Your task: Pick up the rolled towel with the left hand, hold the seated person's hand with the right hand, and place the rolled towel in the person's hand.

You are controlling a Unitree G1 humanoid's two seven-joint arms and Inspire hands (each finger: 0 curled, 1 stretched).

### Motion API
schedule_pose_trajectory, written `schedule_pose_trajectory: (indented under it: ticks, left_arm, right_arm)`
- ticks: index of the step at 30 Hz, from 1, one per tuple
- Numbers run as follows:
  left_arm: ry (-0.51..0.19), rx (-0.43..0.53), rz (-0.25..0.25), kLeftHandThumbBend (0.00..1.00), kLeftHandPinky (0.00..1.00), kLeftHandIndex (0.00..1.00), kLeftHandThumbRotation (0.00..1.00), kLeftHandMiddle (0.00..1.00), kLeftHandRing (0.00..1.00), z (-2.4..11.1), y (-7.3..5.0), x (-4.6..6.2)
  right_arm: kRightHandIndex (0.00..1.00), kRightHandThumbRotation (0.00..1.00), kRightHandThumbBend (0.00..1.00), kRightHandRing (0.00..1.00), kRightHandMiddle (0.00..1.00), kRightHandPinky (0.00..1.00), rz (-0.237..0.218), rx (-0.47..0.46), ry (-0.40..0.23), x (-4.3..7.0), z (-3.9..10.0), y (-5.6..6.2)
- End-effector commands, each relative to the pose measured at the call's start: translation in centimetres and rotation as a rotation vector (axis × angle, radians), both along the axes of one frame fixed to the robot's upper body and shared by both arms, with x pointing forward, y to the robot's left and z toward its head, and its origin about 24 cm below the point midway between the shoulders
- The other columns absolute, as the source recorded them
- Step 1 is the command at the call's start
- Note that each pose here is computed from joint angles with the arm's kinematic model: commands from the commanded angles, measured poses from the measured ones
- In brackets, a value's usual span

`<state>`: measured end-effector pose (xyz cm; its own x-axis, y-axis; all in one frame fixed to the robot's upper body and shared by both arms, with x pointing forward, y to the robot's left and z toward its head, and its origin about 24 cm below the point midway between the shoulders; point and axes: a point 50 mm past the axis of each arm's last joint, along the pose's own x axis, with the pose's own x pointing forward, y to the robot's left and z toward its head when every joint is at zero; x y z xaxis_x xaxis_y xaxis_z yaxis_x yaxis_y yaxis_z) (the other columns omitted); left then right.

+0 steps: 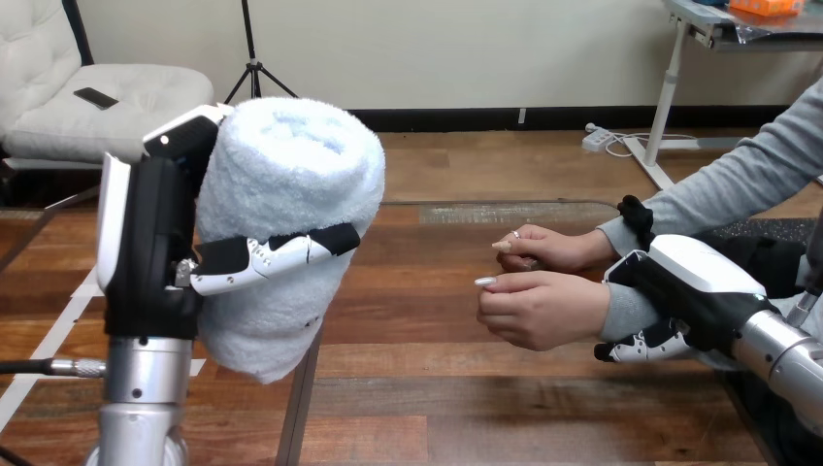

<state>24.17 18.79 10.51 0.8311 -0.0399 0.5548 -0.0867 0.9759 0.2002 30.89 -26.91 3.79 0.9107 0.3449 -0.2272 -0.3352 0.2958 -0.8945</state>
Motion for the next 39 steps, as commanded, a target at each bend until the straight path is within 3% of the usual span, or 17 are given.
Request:
schedule_pose_trajectory:
  ticks: [1,39]
  left_arm:
    - [-0.072,-0.022,-0.010,0.74,0.25,0.40,0.00,0.36,0.29,1.7,-0.5,1.8]
    - [0.089,-0.094,-0.014,0.71,0.31,0.40,0.00,0.38,0.34,-1.4,-1.5,7.5]
  right_arm:
    - [0.28,0.04,0.56,0.23,0.28,0.19,0.021,0.061,-0.129,1.9,3.2,0.7]
    - [0.27,0.05,0.56,0.21,0.27,0.17,0.040,0.095,-0.157,2.3,4.4,1.1]
